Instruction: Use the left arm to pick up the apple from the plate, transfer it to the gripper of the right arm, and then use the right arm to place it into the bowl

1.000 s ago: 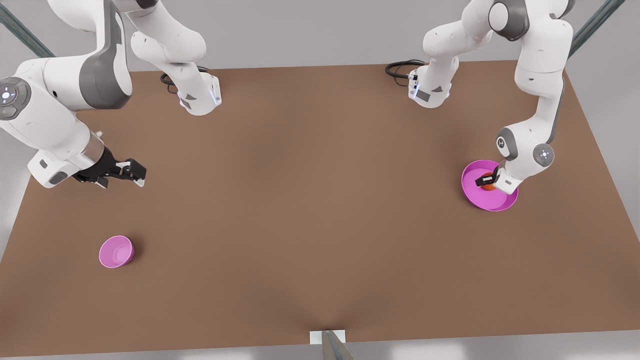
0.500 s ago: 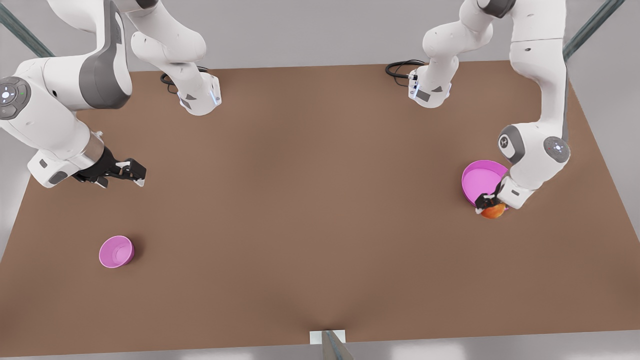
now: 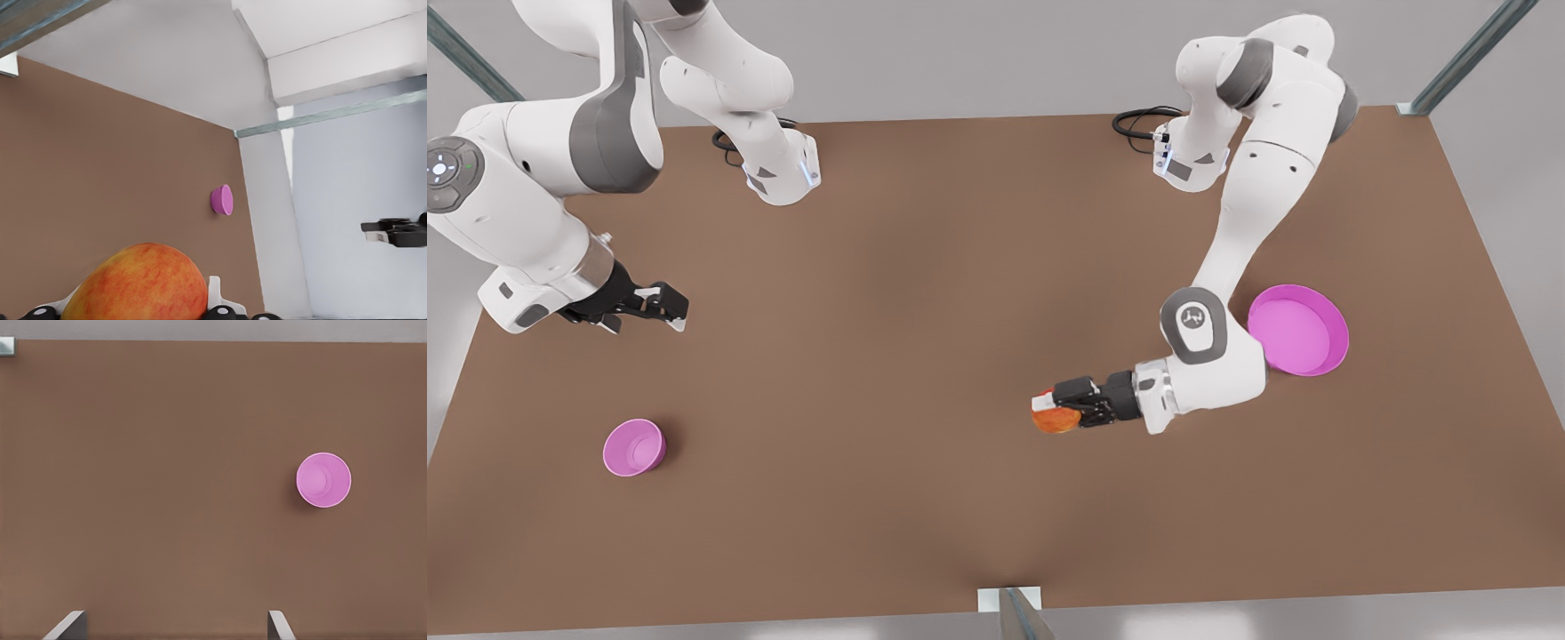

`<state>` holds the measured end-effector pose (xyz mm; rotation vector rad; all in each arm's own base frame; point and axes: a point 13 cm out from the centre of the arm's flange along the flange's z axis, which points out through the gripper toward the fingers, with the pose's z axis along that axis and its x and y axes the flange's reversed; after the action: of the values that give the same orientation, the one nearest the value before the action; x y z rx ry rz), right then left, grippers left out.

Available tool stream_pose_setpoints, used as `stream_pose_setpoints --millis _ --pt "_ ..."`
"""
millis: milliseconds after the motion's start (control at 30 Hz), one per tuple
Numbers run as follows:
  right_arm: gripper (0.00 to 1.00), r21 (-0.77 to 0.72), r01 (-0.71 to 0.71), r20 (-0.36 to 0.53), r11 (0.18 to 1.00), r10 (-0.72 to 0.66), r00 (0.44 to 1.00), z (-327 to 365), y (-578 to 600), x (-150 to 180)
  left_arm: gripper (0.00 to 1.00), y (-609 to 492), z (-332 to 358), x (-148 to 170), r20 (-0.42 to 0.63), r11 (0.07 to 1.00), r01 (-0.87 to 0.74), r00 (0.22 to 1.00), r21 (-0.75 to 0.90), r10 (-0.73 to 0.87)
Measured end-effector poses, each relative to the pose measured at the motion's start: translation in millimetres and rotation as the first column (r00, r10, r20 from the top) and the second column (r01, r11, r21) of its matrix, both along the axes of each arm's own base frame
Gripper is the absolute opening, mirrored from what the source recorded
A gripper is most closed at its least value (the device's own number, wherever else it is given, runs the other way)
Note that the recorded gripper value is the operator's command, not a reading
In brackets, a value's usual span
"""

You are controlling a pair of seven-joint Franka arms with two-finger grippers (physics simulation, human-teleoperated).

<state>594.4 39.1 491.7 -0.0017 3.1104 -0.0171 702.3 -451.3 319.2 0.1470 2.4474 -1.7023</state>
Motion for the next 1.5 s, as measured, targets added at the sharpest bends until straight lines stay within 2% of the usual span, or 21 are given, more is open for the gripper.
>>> stream_pose_setpoints --millis 100,233,400,600,700,733,800,833,900,933,1000,1067,1167,1233,1500 --pt "1.0 0.0 0.002 0.0 1.0 -0.002 1.0 0.0 0.6 -0.2 0.67 -56.5 -1.3 3.4 0.102 0.989 0.021 0.995 -0.147 -0.006" --pt "1.0 0.0 0.006 -0.002 1.0 -0.006 1.0 -0.9 -0.4 -0.3 0.67 -118.5 -2.0 -3.1 0.29 0.969 0.053 0.957 -0.242 0.02" --pt "1.0 0.0 0.009 -0.002 1.0 -0.009 1.0 -0.5 -0.3 -0.6 0.67 -147.4 -13.6 -10.9 0.503 0.973 0.069 0.862 -0.221 0.054" --pt "1.0 0.018 -0.005 -0.027 1.0 0.006 1.0 -13.3 18.2 0.5 0.67 -160.1 -43.1 -15.3 0.694 0.987 0.084 0.719 -0.136 0.035" --pt "1.0 0.24 -0.025 -0.108 0.97 0.053 0.993 -46.6 109.6 -0.8 0.67 -160.2 -52.1 -14.3 0.766 0.992 0.087 0.643 -0.09 0.013" --pt "1.0 0.36 0.017 -0.17 0.933 0.047 0.984 -75.3 133.8 6.5 0.67 -159.4 -53.3 -13.3 0.787 0.993 0.087 0.617 -0.076 0.006" --pt "1.0 0.616 0.185 -0.293 0.766 0.004 0.956 -135.2 163.2 40.8 0.67 -157.9 -55.0 -11.6 0.824 0.995 0.088 0.567 -0.05 -0.009" --pt "1.0 0.716 0.239 -0.302 0.656 -0.017 0.953 -149.4 175.1 76.5 0.67 -157.3 -55.6 -10.9 0.84 0.995 0.088 0.543 -0.039 -0.016" --pt "1.0 0.853 0.259 -0.263 0.453 -0.057 0.963 -163.3 186.3 154.7 0.67 -156.3 -56.7 -9.9 0.867 0.996 0.09 0.498 -0.017 -0.03" --pt "1.0 0.896 0.262 -0.253 0.359 -0.072 0.965 -171.9 189.8 181.5 0.67 -155.4 -57.3 -9.2 0.878 0.996 0.09 0.476 -0.007 -0.037" --pt "1.0 0.94 0.259 -0.246 0.225 -0.081 0.966 -185.2 203.6 207.8 0.67 -154.1 -58.3 -8.0 0.899 0.996 0.09 0.435 0.012 -0.05" --pt "1.0 0.959 0.253 -0.247 0.131 -0.056 0.967 -181.4 225.1 209.5 0.67 -153.4 -58.8 -7.3 0.915 0.995 0.091 0.398 0.028 -0.062" --pt "1.0 0.959 0.284 -0.284 0.021 0.013 0.959 -181.8 248.5 190.0 0.67 -154.8 -57.9 -8.3 0.935 0.995 0.094 0.348 0.046 -0.076" --pt "1.0 0.957 0.29 -0.29 -0.01 0.047 0.956 -178.3 253.6 176.2 0.67 -157.7 -56.1 -10.5 0.944 0.994 0.098 0.319 0.052 -0.081" --pt "1.0 0.974 0.228 -0.226 0.008 0.155 0.962 -198.6 289.6 131.3 0.67 -169.5 -52.0 -19.6 0.967 0.992 0.103 0.233 0.079 -0.101"
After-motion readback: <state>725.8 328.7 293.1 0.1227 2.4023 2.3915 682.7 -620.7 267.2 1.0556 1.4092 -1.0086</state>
